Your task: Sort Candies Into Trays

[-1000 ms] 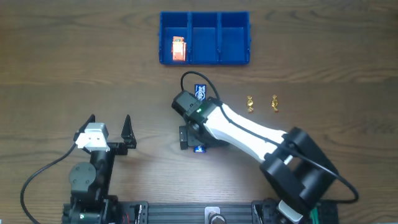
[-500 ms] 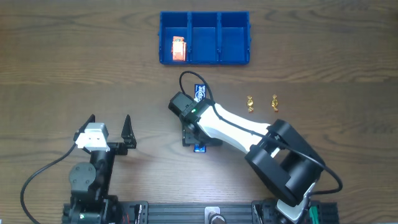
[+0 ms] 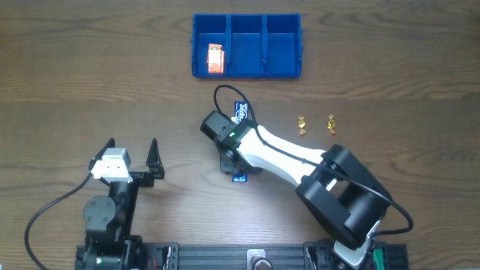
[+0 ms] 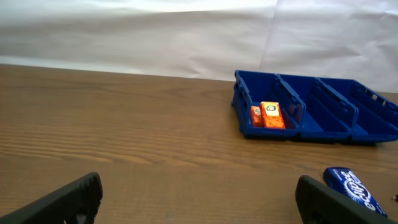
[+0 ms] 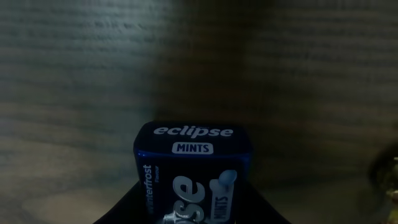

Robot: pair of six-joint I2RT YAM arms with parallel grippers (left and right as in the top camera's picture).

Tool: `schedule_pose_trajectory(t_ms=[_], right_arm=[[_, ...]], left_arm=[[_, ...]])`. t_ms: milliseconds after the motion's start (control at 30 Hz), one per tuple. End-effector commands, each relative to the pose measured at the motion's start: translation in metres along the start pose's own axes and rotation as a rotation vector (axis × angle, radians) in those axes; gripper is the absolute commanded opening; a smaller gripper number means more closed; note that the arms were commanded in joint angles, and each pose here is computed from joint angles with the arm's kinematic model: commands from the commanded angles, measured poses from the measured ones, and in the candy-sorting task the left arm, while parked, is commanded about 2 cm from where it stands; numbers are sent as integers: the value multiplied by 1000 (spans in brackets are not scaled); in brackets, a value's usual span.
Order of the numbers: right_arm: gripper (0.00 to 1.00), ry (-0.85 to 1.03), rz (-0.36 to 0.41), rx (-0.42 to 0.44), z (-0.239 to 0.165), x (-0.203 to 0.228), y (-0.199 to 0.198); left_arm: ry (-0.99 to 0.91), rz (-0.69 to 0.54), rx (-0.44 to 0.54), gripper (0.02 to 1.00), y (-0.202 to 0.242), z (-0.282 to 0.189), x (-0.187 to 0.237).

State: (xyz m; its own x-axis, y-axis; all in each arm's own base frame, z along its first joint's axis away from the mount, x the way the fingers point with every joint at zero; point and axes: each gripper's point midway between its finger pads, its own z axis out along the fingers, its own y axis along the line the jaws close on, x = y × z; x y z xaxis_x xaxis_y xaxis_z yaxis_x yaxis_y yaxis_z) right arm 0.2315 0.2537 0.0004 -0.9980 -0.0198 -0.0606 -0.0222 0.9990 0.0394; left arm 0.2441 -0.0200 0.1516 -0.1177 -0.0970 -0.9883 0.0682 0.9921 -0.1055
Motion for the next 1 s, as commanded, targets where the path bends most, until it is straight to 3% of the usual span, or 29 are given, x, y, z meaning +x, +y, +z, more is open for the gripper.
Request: schedule_pose_trajectory(t_ms=[33, 133, 267, 400, 533, 600, 733, 1000], right_arm=[[194, -275, 12, 1, -85, -46, -2], [191, -367, 41, 59, -150, -82, -16], [194, -543, 16, 99, -229, -153, -26], [198, -667, -7, 116, -256, -217, -30], [222, -713, -4, 114, -242, -267, -34], [222, -702, -5, 64, -222, -287, -32], [220, -641, 6, 10, -182, -304, -34], [220, -580, 15, 34, -132, -317, -41]], left_arm=[[56, 7, -18, 998, 4, 1, 18], [56, 7, -18, 998, 4, 1, 18], [56, 7, -18, 998, 4, 1, 18], [56, 7, -18, 998, 4, 1, 18], [56, 7, -18, 998, 4, 1, 18], [56, 7, -18, 998, 4, 1, 18], [56, 7, -18, 998, 4, 1, 18], [56, 7, -18, 1000, 4, 1, 18]])
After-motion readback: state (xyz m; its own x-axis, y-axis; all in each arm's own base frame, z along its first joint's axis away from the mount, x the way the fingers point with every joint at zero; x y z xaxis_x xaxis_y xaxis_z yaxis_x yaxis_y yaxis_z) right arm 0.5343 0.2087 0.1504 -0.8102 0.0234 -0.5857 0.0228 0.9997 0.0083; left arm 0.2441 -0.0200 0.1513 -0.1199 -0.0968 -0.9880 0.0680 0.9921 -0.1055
